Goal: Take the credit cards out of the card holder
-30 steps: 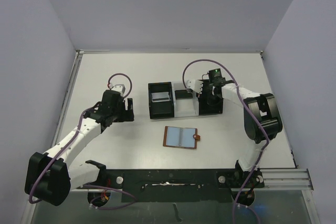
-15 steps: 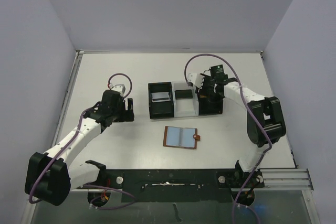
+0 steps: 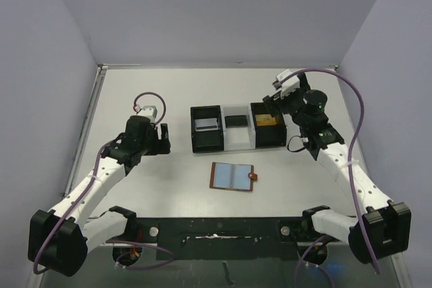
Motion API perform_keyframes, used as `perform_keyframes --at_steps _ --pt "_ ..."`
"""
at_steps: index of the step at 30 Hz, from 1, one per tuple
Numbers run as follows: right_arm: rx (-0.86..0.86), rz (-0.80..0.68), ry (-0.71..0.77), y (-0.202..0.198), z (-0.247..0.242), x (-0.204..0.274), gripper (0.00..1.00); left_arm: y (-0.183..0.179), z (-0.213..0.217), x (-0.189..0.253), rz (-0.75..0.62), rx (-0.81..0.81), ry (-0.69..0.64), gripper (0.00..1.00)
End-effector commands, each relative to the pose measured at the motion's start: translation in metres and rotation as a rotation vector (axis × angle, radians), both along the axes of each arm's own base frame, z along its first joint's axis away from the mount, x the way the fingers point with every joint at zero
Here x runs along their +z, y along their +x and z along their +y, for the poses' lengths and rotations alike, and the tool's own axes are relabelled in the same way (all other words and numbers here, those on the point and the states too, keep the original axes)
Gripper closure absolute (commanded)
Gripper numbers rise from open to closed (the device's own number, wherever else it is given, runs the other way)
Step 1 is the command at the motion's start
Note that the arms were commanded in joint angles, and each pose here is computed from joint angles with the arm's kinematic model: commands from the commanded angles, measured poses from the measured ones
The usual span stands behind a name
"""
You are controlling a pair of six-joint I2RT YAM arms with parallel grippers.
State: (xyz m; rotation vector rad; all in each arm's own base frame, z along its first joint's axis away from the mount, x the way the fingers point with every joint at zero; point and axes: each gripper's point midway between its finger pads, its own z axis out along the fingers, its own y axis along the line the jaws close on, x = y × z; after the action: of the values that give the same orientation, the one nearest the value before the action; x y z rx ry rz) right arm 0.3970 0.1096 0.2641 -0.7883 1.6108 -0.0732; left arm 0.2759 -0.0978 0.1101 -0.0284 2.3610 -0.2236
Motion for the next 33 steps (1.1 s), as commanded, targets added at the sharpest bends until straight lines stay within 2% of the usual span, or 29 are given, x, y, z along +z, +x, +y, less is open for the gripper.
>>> perform_keyframes --at_steps 1,3,6,8,11,15,19,23,29,32,33 --pt "-0.184 -0.033 0.429 -0.02 -0.012 0.027 0.03 0.014 0.003 0.03 -0.112 0.025 -0.016 0.24" --pt "-0.274 -0.01 0.54 -0.033 -0.024 0.02 0.02 0.014 0.005 0.032 -0.12 0.033 -0.015 0.24" --pt "-0.51 0.041 0.72 -0.05 -0.055 -0.001 0.02 0.014 0.005 0.033 -0.128 0.033 -0.02 0.24" --pt "-0.594 0.105 0.772 -0.062 -0.063 -0.021 0.02 0.014 0.004 0.033 -0.125 0.033 -0.02 0.24" --pt "-0.577 0.222 0.84 -0.077 -0.05 -0.039 0.02 0.015 0.006 0.034 -0.125 0.041 -0.016 0.24" --pt "-0.394 0.448 0.925 -0.096 -0.001 -0.065 0.03 0.015 0.008 0.034 -0.126 0.05 -0.011 0.23" --pt "-0.385 0.6 1.053 -0.112 0.032 -0.091 0.02 0.016 0.009 0.034 -0.129 0.058 -0.01 0.23" --pt "-0.487 0.618 1.032 -0.123 0.055 -0.106 0.02 0.016 0.011 0.036 -0.137 0.069 -0.008 0.23" --pt "-0.594 0.578 0.827 -0.142 0.089 -0.115 0.02 0.016 0.011 0.038 -0.143 0.069 -0.013 0.23" --pt "-0.602 0.655 0.775 -0.15 0.112 -0.132 0.01 0.016 0.012 0.038 -0.142 0.074 -0.009 0.23" --pt "-0.598 0.672 0.76 -0.153 0.12 -0.138 0.03 0.016 0.013 0.039 -0.144 0.076 -0.008 0.23"
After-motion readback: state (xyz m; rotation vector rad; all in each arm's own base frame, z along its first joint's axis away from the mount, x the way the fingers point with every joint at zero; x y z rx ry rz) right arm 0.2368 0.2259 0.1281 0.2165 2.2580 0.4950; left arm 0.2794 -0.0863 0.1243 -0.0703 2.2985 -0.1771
